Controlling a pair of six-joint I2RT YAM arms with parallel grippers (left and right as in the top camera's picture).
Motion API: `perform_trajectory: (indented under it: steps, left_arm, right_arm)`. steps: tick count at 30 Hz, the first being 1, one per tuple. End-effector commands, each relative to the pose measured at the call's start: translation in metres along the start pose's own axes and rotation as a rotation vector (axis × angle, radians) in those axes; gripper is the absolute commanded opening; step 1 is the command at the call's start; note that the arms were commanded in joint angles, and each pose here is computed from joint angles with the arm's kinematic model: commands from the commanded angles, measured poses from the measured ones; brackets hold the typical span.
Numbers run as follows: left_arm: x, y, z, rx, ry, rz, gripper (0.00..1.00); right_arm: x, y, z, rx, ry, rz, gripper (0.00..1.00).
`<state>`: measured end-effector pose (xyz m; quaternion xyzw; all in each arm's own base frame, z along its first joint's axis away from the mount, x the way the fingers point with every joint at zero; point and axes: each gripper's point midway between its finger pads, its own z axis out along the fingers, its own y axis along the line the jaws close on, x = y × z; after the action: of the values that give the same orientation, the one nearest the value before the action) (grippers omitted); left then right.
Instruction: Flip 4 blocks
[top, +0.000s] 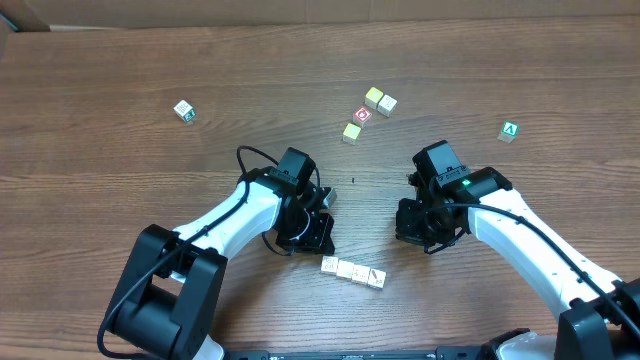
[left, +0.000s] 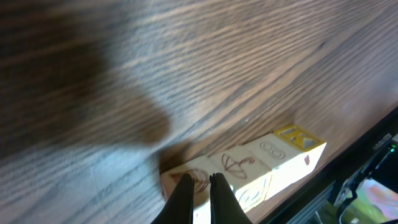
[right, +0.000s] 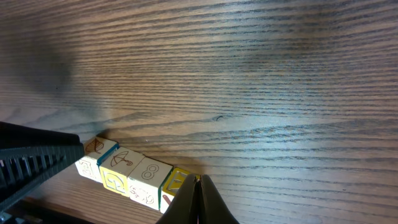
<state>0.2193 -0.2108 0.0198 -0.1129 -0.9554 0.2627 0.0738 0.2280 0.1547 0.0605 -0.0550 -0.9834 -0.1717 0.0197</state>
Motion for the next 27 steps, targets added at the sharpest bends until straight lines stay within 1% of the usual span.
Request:
perform_trajectory:
  steps: [1,7,11,16,20,25,27]
  left_arm:
    - [0.0,-0.009,0.005,0.024,0.002,0.049,0.04]
    - [0.007,-0.02,0.013,0.018,0.022,0.087,0.04]
    - [0.008,-0.017,0.016,-0.031,0.021,0.063,0.04]
    - [0.007,-0.016,0.016,-0.034,0.017,0.062,0.04]
    - [0.0,-0.017,0.016,-0.037,-0.011,0.052,0.04]
    - [-0.017,-0.018,0.015,-0.043,-0.084,0.061,0.04]
    - [-0.026,-0.012,0.013,-0.082,-0.117,0.066,0.04]
  right_arm:
    - [-0.005,0.003,-0.004,-0.009,-0.016,-0.005,0.04]
    - [-0.005,0.003,-0.004,-0.008,-0.014,-0.005,0.04]
    - [-0.003,0.002,-0.004,-0.003,-0.006,-0.002,0.04]
    - [-0.001,0.001,-0.004,0.0,0.0,0.0,0.04]
    - [-0.001,0.001,-0.004,0.0,0.0,0.0,0.04]
    - [-0.001,0.001,-0.004,-0.001,-0.001,0.0,0.04]
    - [-0.001,0.001,-0.004,0.0,-0.001,0.0,0.04]
